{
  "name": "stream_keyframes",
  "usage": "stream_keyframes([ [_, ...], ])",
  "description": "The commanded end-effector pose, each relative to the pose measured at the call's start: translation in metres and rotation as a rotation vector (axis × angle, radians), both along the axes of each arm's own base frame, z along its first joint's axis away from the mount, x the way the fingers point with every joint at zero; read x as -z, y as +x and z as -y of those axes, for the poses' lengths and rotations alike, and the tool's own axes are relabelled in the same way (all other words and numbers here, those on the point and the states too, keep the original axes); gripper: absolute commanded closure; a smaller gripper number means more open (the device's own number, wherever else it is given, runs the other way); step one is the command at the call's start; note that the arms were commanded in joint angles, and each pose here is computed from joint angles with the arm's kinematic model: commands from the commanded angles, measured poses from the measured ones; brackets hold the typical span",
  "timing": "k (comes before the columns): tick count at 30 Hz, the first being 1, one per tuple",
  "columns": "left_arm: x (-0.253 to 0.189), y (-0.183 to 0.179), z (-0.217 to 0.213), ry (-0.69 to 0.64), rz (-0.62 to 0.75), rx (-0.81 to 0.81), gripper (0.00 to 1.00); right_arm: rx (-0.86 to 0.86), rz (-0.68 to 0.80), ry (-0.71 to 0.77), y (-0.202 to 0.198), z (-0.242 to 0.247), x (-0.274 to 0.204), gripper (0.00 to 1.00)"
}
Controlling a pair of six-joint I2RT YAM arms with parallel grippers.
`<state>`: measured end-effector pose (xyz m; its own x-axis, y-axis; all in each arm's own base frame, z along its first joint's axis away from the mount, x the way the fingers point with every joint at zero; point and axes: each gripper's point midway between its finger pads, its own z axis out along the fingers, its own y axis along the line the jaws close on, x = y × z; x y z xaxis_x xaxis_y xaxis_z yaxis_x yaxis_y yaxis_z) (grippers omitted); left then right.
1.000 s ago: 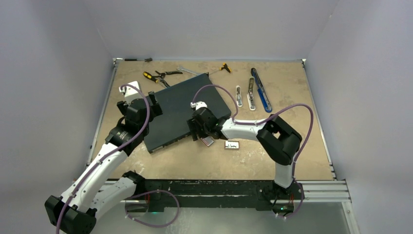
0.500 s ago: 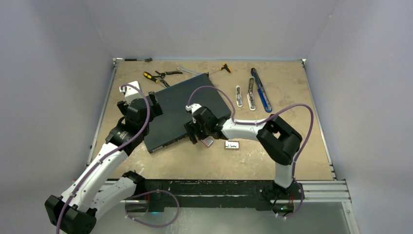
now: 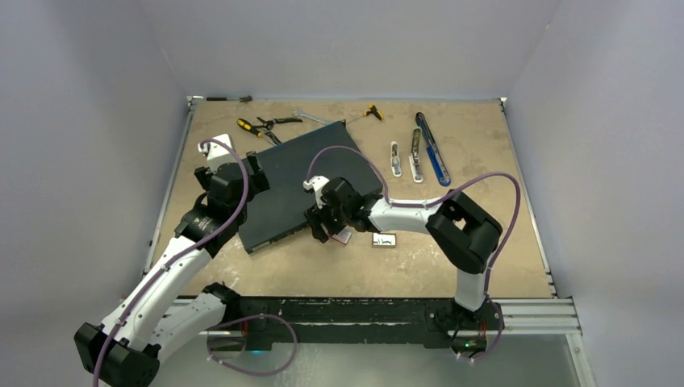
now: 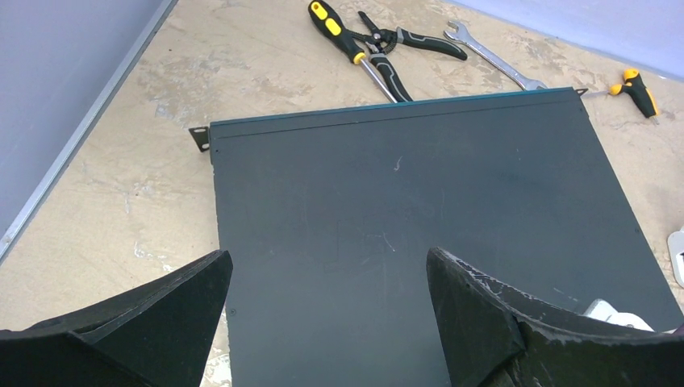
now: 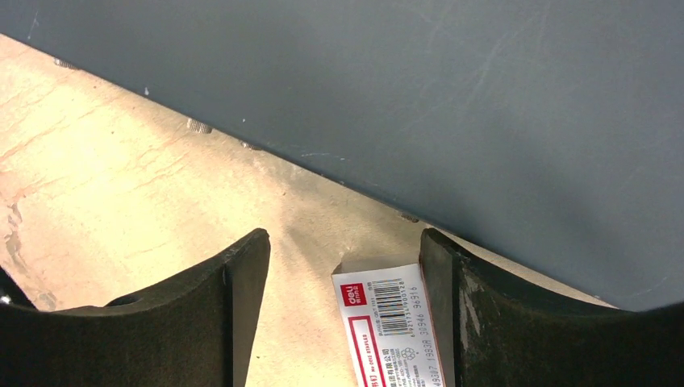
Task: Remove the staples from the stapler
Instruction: Move the staple box to the center of the board.
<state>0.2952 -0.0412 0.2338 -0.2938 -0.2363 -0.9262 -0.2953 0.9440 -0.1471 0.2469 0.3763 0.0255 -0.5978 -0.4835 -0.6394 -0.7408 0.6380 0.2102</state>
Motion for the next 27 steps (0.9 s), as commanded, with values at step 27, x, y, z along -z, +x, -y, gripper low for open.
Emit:
stream_keyframes([
  [27,0.001,0.005,0.005,-0.021,0.009,0.016,0.12,-0.19,-0.217,-0.037,-0.082,0.034,0.01,0.32],
])
